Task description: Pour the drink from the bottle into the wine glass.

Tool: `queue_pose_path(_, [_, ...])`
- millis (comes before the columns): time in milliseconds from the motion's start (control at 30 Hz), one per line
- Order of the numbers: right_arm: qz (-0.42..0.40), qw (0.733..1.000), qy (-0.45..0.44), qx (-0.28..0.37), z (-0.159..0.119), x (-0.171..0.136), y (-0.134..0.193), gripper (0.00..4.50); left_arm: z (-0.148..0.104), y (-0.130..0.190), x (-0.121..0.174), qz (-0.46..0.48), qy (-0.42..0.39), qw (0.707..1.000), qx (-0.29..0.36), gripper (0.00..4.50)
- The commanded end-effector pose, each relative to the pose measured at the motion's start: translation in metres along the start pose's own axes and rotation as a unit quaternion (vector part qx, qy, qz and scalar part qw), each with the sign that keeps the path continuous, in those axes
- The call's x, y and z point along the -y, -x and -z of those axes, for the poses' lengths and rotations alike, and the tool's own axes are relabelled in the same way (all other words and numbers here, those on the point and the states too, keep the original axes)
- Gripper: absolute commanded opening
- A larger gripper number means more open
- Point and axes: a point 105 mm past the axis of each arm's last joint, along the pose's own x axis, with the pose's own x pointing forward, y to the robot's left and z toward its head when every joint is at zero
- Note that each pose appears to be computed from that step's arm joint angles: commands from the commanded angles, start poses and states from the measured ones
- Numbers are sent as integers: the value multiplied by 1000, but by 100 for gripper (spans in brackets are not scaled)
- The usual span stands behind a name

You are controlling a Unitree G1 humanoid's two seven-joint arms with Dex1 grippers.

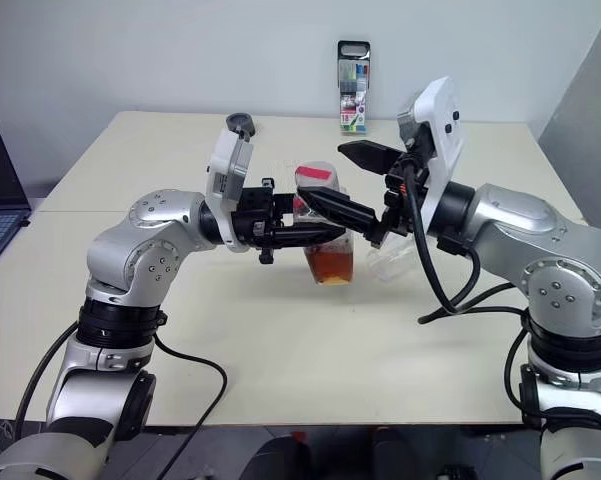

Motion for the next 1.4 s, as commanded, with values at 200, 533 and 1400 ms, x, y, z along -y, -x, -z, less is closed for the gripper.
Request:
queue_pose_path(200, [-22, 1000, 4, 20, -11, -17, 6, 448, -13, -2, 3, 8, -35, 999, 11, 178])
queue_pose_path(533, [-31, 999, -6, 35, -13, -20, -9, 448, -15, -5, 5, 13, -37, 999, 14, 178])
queue_pose_path(1400, [232, 971, 63, 20, -6, 59, 46, 179, -9, 1, 9, 0, -22, 1000, 6, 178])
